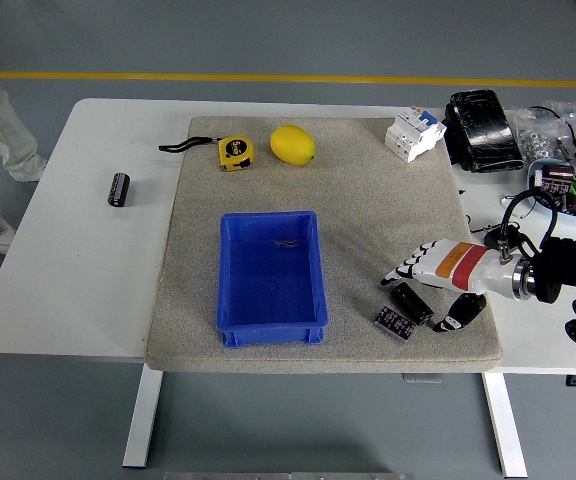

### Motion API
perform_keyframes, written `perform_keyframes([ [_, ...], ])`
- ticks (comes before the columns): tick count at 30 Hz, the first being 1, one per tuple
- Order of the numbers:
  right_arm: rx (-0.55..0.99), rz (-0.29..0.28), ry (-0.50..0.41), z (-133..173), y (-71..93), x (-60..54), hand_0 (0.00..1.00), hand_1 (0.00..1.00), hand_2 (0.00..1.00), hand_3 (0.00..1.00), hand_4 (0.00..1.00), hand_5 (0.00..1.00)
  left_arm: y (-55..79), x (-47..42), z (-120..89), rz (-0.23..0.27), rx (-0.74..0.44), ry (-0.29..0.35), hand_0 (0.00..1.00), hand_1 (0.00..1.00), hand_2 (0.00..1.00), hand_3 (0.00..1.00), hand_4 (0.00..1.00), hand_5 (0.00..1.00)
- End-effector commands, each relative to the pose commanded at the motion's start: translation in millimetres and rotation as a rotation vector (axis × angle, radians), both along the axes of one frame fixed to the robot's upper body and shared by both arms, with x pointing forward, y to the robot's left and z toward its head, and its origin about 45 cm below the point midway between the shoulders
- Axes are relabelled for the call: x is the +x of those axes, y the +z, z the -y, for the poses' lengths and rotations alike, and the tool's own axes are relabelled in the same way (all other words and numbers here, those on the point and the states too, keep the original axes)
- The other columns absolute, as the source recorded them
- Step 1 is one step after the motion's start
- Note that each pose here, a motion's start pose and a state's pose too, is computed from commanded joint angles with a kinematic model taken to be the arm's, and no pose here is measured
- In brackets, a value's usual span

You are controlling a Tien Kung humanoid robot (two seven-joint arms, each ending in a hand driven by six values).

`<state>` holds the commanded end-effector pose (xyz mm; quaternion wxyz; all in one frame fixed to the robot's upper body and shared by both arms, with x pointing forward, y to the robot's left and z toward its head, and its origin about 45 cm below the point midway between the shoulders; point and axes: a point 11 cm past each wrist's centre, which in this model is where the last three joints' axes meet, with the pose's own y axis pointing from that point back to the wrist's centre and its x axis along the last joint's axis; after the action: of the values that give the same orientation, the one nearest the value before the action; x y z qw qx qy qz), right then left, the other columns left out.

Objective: Pick up the battery,place it into the box

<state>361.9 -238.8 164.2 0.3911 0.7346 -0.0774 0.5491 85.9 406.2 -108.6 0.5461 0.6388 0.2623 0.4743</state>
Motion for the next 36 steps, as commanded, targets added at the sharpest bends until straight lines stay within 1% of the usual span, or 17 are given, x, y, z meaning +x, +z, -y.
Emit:
perform_keyframes([
  [3, 0.003, -0.001, -0.005, 0.9, -2.2, -0.3, 0.804, 0.723, 0.762, 0.818, 0.97, 0.161, 0.2, 0.3, -0.4, -0.001, 0.0, -0.001, 0.773, 0.729, 0.748, 0.571, 0.621, 0.526],
  [4, 0.004, -0.001, -0.006, 1.3, -2.8, -0.3, 0.754, 0.663, 0.707, 0.771, 0.961, 0.165, 0.3, 0.4, -0.6, -0.002, 0.0, -0.001, 0.772, 0.729, 0.746, 0.571, 0.62, 0.527],
  [9, 0.009, 0.003, -0.011, 3.1, -5.4, -0.6, 0.754, 0.663, 0.707, 0.771, 0.961, 0.165, 0.5, 0.3, -1.3, -0.004, 0.002, -0.001, 0.772, 0.729, 0.746, 0.571, 0.62, 0.527],
  [10, 0.012, 0.003, -0.012, 3.4, -5.7, -0.5, 0.684, 0.602, 0.607, 0.629, 0.841, 0.136, 0.6, 0.3, -1.4, -0.005, 0.002, -0.001, 0.769, 0.727, 0.747, 0.571, 0.62, 0.528],
  [15, 0.026, 0.016, -0.016, 4.2, -5.4, 0.3, 0.684, 0.602, 0.607, 0.629, 0.841, 0.136, 0.6, 0.1, -1.7, -0.006, 0.002, -0.002, 0.769, 0.727, 0.747, 0.571, 0.62, 0.528],
  [16, 0.029, 0.017, -0.016, 4.1, -4.9, 0.3, 0.59, 0.5, 0.525, 0.522, 0.69, 0.044, 0.6, 0.0, -1.8, -0.007, 0.002, -0.002, 0.768, 0.728, 0.745, 0.571, 0.62, 0.527],
  [21, 0.037, 0.029, -0.013, 3.2, -1.5, 1.7, 0.59, 0.5, 0.525, 0.522, 0.69, 0.044, 0.9, 0.4, -2.4, -0.007, 0.003, -0.002, 0.768, 0.728, 0.745, 0.571, 0.62, 0.527],
  [22, 0.038, 0.031, -0.013, 3.1, -0.8, 2.2, 0.518, 0.469, 0.496, 0.49, 0.663, 0.021, 1.0, 0.5, -2.6, -0.007, 0.004, -0.002, 0.767, 0.728, 0.743, 0.571, 0.62, 0.528],
  [27, 0.038, 0.037, -0.019, 4.7, 2.8, 4.6, 0.518, 0.469, 0.496, 0.49, 0.663, 0.021, 1.3, 1.5, -2.9, -0.006, 0.005, -0.003, 0.767, 0.728, 0.743, 0.571, 0.62, 0.528],
  [28, 0.038, 0.039, -0.021, 5.2, 3.7, 5.1, 0.48, 0.457, 0.488, 0.484, 0.659, 0.017, 1.3, 1.6, -2.9, -0.006, 0.005, -0.003, 0.768, 0.729, 0.741, 0.571, 0.619, 0.528],
  [29, 0.039, 0.042, -0.022, 5.8, 5.2, 5.8, 0.48, 0.457, 0.488, 0.484, 0.659, 0.017, 1.3, 1.6, -2.9, -0.006, 0.005, -0.003, 0.768, 0.729, 0.741, 0.571, 0.619, 0.528],
  [33, 0.048, 0.065, -0.031, 7.5, 17.0, 11.3, 0.48, 0.457, 0.488, 0.484, 0.659, 0.017, 1.4, 0.8, -3.7, -0.005, 0.006, -0.001, 0.768, 0.729, 0.741, 0.571, 0.619, 0.528],
  [36, 0.062, 0.091, -0.034, 5.7, 31.0, 17.8, 0.474, 0.455, 0.488, 0.485, 0.669, 0.022, 1.6, 0.9, -4.3, -0.006, 0.007, 0.0, 0.767, 0.729, 0.741, 0.571, 0.62, 0.528],
])
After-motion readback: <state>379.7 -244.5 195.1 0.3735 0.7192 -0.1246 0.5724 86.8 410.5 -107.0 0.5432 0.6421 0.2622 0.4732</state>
